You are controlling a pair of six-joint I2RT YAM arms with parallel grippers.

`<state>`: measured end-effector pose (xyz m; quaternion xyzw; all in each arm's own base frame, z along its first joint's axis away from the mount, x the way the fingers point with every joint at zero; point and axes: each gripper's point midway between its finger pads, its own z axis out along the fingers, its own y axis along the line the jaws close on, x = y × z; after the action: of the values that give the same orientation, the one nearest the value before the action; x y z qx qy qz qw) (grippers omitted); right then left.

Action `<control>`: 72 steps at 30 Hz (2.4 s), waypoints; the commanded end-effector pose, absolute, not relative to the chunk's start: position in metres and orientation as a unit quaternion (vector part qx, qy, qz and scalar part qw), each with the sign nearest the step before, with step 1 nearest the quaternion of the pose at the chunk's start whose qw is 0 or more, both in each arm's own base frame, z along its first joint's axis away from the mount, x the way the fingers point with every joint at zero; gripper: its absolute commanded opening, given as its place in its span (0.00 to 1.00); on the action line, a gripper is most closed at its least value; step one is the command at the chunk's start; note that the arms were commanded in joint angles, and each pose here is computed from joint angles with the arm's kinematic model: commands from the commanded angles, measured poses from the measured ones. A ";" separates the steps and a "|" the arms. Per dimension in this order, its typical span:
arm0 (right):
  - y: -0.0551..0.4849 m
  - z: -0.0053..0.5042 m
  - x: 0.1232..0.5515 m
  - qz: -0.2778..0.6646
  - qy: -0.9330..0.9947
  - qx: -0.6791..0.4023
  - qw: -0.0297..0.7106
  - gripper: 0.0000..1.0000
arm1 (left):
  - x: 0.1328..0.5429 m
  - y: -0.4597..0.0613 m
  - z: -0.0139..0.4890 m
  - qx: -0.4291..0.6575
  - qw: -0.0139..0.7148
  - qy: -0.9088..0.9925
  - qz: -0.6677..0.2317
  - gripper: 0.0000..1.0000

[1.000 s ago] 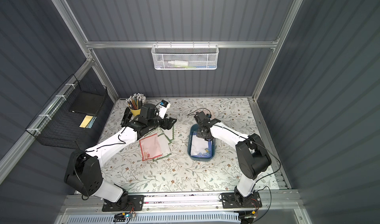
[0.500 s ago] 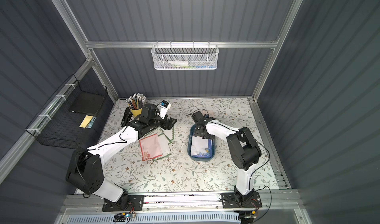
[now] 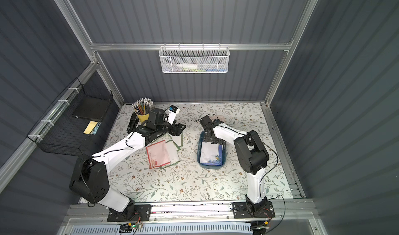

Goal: Take out the stationery paper from the storage box
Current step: Pick up the stationery paper from the storage box.

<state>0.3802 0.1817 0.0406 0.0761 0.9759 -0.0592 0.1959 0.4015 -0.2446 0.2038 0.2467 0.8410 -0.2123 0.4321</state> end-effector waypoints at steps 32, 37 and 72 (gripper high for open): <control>0.175 -0.025 0.331 -0.035 0.989 0.103 0.104 0.62 | 0.405 -0.248 0.203 0.256 0.425 0.842 -0.209 0.78; 0.171 -0.006 0.337 -0.048 0.986 0.101 0.119 0.57 | 0.405 -0.248 0.203 0.256 0.424 0.843 -0.209 0.79; 0.166 0.084 0.359 -0.017 0.970 0.102 0.220 0.09 | 0.391 -0.272 0.186 0.290 0.366 0.840 -0.277 0.78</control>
<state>0.3547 0.1682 0.0692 0.0953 0.9749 -0.0264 0.1993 0.4006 -0.2594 0.1815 0.2630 0.8515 -0.2407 0.3846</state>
